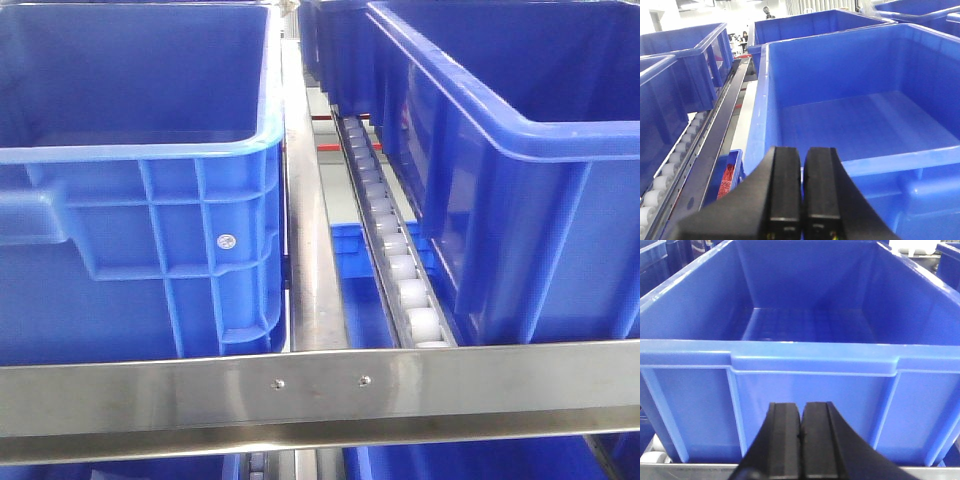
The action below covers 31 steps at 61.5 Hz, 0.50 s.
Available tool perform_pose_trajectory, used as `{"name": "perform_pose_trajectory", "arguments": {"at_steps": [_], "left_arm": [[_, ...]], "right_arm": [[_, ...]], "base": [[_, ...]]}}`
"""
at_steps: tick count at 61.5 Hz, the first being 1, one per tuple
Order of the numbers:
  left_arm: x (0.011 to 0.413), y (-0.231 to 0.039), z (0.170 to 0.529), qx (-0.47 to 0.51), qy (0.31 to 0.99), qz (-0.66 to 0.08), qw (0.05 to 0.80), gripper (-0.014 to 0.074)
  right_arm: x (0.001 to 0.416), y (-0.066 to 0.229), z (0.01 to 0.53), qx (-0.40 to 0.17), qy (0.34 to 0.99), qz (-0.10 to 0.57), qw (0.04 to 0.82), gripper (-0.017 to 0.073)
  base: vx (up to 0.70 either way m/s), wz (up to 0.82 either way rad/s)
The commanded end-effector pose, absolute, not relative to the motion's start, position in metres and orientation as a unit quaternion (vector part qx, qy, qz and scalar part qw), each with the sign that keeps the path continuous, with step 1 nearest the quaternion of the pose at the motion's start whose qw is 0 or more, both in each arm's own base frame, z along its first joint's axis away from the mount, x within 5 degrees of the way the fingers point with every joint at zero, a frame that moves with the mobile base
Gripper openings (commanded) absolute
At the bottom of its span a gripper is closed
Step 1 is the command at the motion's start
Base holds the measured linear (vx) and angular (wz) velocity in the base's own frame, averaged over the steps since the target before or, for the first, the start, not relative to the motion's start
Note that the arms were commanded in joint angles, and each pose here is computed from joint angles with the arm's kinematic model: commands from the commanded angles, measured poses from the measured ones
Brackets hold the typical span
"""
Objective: Pick red cube and place on left shelf
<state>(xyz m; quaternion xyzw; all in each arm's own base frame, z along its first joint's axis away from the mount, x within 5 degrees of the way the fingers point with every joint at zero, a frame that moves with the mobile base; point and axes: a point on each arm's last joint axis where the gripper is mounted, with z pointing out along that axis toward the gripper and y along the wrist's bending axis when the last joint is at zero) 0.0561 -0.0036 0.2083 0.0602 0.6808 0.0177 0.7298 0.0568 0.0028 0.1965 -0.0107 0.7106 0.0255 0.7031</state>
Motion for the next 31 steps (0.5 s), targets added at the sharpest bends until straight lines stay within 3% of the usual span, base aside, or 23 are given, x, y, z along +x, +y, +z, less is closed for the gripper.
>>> {"name": "perform_pose_trajectory", "arguments": {"at_steps": [1,31], "left_arm": [[0.0572,-0.0033,0.2079,0.054,0.662,0.017,0.748,0.0106],[0.0572,-0.0033,0.2079,0.054,0.662,0.017,0.748,0.0106]], "right_arm": [[0.0535,0.0027,0.2154,-0.015,0.658,0.02,0.753,0.0067],[0.0536,0.0027,0.2142,-0.015,0.663,0.02,0.749,0.0067]], "base": [[0.0,0.0],[0.0,0.0]]}}
